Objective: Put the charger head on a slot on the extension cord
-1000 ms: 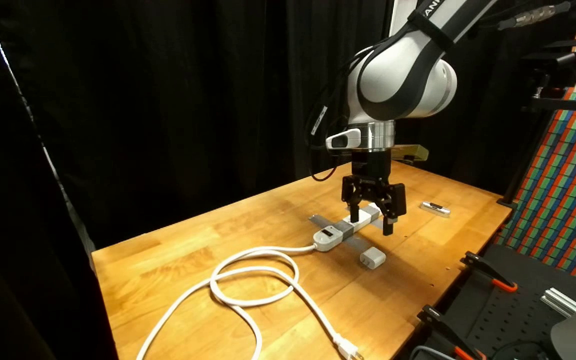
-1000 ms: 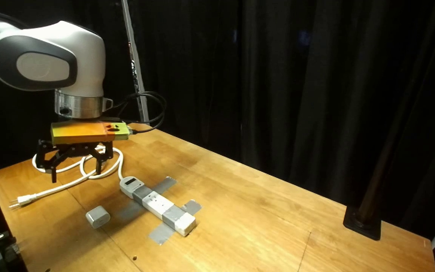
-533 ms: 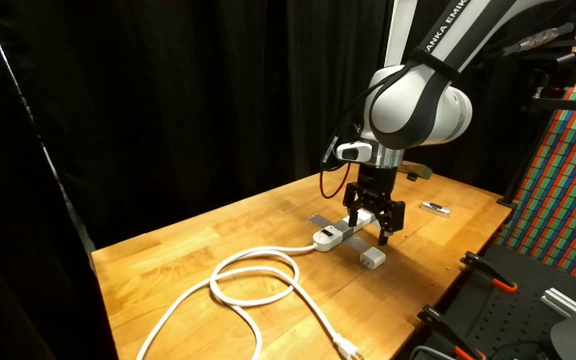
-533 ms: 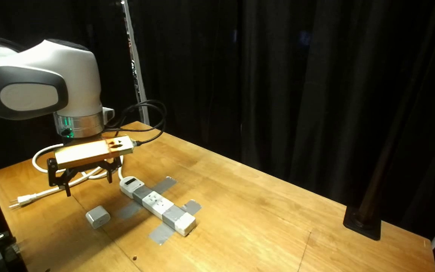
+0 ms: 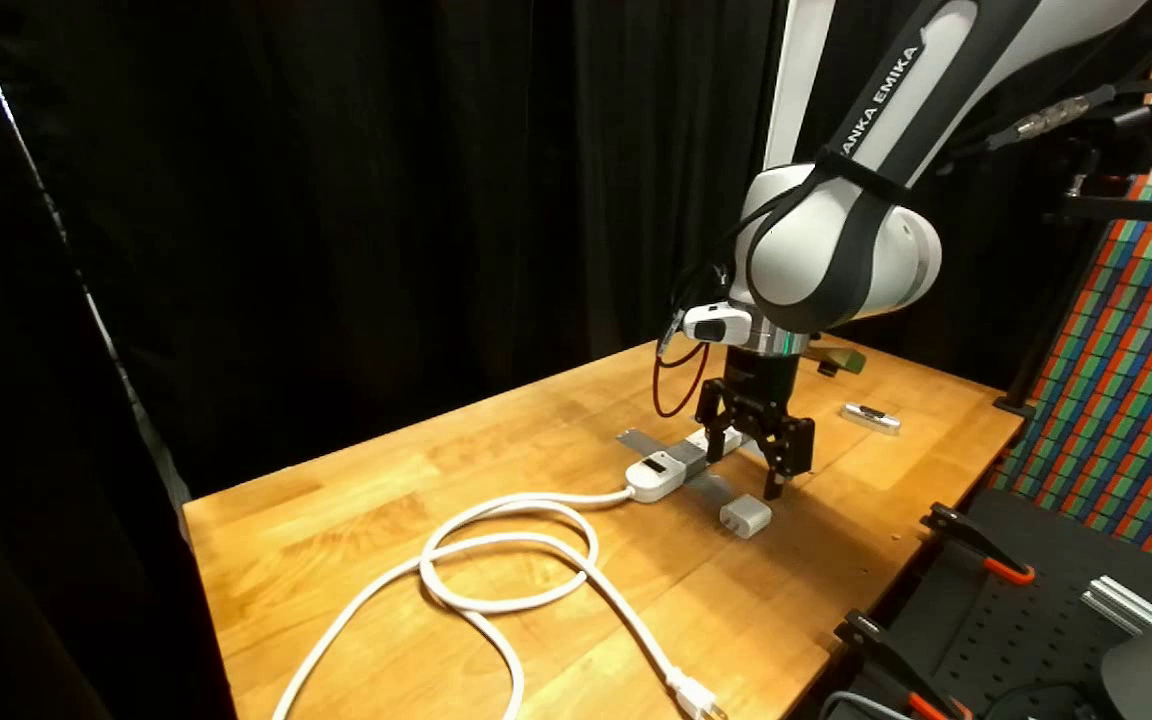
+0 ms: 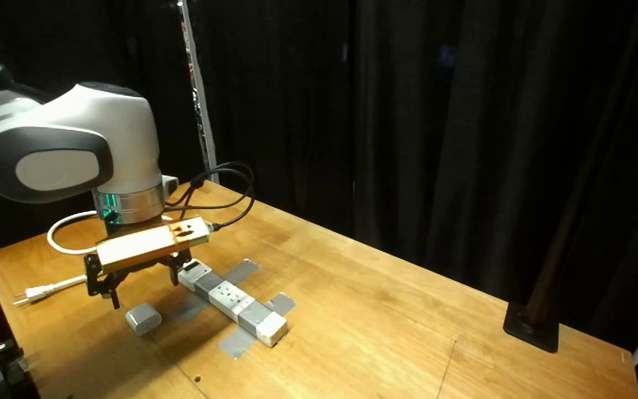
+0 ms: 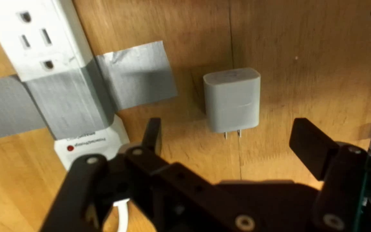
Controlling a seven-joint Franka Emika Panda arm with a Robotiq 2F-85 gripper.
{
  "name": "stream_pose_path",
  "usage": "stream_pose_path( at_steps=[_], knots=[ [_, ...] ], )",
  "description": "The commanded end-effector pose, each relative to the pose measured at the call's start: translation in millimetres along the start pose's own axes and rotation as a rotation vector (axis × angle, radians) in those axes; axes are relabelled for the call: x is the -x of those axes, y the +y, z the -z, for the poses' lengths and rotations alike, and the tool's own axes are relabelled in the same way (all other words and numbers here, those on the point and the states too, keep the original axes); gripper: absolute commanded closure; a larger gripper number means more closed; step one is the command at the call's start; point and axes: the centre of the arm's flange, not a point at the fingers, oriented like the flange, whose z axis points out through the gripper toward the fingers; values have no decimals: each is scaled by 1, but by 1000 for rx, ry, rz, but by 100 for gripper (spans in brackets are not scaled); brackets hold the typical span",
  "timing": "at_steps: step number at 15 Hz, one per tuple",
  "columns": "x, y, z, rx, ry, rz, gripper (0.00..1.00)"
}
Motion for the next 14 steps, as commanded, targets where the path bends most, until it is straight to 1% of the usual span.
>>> stream_pose_path(
  at_steps=[1,6,14],
  knots=[
    [15,4,-10,0,-29,14,0],
    [24,-4,-29,-50,-48,40,0],
    [16,-19,-49,-86,-42,73,0]
  ],
)
